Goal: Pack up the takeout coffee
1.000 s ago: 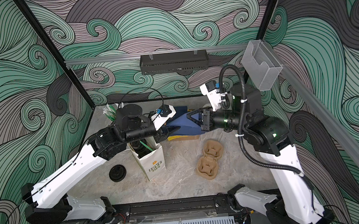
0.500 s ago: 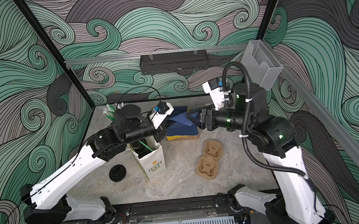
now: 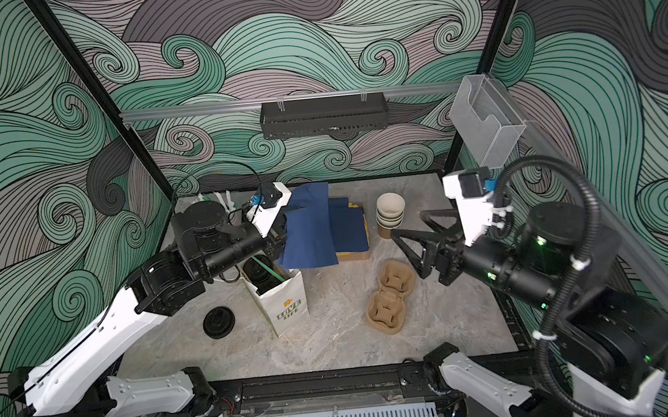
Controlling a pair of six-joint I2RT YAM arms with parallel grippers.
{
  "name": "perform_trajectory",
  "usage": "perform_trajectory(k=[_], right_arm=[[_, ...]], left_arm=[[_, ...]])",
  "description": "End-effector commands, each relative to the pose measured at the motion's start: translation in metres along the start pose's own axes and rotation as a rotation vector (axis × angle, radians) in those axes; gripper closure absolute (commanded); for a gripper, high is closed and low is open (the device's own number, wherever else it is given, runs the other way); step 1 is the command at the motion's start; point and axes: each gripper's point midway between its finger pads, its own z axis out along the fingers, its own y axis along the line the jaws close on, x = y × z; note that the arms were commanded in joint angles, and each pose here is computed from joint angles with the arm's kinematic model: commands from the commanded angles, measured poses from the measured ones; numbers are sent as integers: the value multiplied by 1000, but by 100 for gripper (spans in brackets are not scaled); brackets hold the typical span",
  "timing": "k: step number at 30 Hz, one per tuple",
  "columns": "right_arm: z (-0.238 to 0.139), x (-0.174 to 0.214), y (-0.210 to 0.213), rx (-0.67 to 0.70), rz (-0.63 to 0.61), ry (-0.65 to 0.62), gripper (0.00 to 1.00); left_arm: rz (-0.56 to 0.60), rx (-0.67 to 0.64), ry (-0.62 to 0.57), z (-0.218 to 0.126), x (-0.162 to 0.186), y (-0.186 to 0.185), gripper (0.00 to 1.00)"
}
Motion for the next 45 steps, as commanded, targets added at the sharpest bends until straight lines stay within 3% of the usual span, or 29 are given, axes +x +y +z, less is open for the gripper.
perform_trajectory(k=[1, 5, 9, 16, 22, 30, 34, 45], right_arm=[[49, 18, 14, -176, -38, 149, 14], [68, 21, 36, -298, -128, 161, 9], [78, 32, 49, -371, -203, 199, 7], [98, 60, 58, -456, -191, 291, 1], [114, 58, 56, -437, -233, 236, 1], [138, 70, 64, -484, -258, 255, 1], [142, 69, 68, -504, -260, 236, 9], [137, 68, 75, -551, -262, 222, 60]], left_arm=[[-100, 160, 6, -10, -1, -24, 100], [-217, 324, 20, -16, 0, -47, 100], [-277, 408, 22, -21, -1, -57, 100], [-353, 430, 8, -19, -5, -51, 100], [-422, 452, -12, -22, -11, -50, 100], [-508, 513, -13, -22, -15, -57, 100], [-528, 526, -29, -22, -20, -57, 100], [-556, 524, -84, -26, -35, -53, 100]])
